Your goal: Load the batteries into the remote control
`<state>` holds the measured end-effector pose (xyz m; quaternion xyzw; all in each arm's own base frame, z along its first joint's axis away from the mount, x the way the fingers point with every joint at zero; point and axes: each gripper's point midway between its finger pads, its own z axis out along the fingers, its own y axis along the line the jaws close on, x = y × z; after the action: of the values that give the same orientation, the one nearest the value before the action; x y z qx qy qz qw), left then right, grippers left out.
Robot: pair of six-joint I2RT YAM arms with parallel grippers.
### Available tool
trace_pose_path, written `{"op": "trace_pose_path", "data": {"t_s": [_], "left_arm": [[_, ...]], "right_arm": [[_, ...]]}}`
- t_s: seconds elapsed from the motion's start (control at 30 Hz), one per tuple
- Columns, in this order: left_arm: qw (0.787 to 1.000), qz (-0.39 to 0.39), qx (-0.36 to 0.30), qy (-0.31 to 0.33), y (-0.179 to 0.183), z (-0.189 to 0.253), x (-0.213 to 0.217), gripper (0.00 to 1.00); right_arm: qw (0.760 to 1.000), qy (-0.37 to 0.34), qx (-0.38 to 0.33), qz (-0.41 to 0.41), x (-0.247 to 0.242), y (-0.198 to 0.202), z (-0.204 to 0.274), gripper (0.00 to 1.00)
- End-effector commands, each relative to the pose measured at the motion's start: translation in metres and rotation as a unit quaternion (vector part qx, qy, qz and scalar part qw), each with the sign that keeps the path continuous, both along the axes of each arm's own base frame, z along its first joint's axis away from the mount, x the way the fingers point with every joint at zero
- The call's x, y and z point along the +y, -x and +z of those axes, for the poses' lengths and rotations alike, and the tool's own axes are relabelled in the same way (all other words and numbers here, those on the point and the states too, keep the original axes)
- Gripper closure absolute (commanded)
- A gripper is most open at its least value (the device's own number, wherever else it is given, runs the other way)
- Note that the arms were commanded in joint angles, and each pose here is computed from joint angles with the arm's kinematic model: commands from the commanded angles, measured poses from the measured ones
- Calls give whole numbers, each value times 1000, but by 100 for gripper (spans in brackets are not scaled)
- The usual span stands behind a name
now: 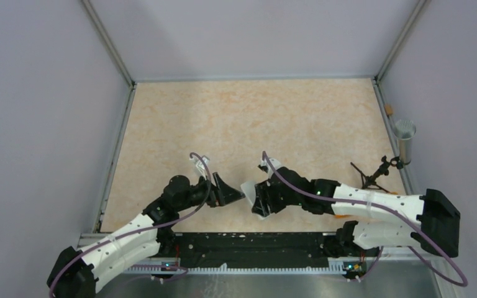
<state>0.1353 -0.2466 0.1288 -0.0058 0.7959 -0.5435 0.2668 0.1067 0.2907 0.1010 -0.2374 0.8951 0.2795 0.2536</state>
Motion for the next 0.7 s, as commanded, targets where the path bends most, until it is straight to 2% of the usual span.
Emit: {"op": "trace_pose_path", "data": {"t_s": [0.0, 0.33, 0.67], "left_arm": [[990, -38, -90, 97, 1, 65, -14, 1], [977, -62, -141, 148, 3, 111, -20, 1], [961, -73, -154, 217, 9, 147, -19, 1]], "right_arm": [[990, -139, 20, 17, 27, -2, 51, 100], [950, -304, 51, 58, 41, 7, 122, 100], [919, -378, 79, 86, 42, 22, 144, 100]]}}
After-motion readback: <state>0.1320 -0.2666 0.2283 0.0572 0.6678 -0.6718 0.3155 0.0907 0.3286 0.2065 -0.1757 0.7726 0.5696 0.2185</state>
